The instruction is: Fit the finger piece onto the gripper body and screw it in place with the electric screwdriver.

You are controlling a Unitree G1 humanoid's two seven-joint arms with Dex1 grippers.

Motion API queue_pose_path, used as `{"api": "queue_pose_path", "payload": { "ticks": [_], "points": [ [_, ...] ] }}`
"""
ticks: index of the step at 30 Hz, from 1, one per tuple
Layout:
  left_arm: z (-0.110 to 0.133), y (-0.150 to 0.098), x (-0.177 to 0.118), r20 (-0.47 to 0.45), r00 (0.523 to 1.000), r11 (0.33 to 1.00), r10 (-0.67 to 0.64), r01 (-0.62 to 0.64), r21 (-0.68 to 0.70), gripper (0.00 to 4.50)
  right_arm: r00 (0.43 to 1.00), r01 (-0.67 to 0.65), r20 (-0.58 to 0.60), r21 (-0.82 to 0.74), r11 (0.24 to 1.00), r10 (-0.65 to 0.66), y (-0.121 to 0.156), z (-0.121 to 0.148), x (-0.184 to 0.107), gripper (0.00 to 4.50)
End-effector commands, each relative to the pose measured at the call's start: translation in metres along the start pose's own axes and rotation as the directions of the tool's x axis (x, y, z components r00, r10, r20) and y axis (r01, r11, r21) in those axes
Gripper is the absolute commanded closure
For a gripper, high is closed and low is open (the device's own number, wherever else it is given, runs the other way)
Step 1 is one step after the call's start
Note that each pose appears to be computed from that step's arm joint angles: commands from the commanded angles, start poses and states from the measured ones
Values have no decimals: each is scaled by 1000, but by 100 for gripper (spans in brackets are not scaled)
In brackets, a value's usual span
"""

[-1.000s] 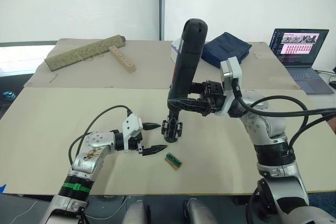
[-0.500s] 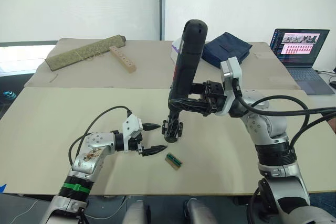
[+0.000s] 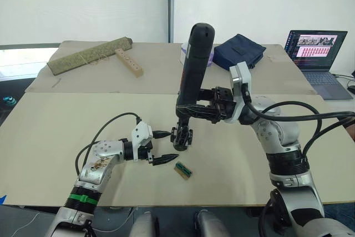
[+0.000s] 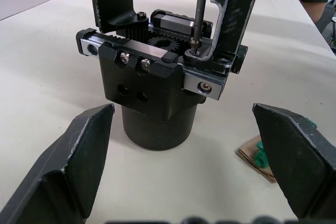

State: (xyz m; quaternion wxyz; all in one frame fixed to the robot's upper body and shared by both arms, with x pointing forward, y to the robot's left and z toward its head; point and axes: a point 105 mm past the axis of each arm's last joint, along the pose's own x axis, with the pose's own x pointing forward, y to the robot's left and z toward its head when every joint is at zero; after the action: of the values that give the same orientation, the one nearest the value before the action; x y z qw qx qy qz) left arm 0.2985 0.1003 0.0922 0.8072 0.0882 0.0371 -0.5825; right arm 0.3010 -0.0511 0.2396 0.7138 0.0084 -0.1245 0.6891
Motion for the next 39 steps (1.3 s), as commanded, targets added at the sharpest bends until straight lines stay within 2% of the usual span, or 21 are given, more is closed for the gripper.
{"api": "queue_pose_path", "payload": {
  "ticks": [1,11,21,36,39],
  "points": [
    [7,2,2,12,1000,999,3,-3,41,0,999,-21,23,-73,997,23,1,16,6,257],
    [-7,6,10,-48,999,1000,-2,3,15,0,999,-27,21,-75,997,29,2,15,8,257],
    [-3,13,26,-4,999,998,-47,47,33,0,1000,-25,17,-78,997,26,2,15,8,257],
    [-6,13,36,8,995,995,-98,98,29,0,1000,-13,8,-80,997,14,2,14,5,257],
    [-10,13,37,-10,996,995,-94,94,32,93,1000,-12,4,-79,997,12,1,13,5,257]
  ]
}}
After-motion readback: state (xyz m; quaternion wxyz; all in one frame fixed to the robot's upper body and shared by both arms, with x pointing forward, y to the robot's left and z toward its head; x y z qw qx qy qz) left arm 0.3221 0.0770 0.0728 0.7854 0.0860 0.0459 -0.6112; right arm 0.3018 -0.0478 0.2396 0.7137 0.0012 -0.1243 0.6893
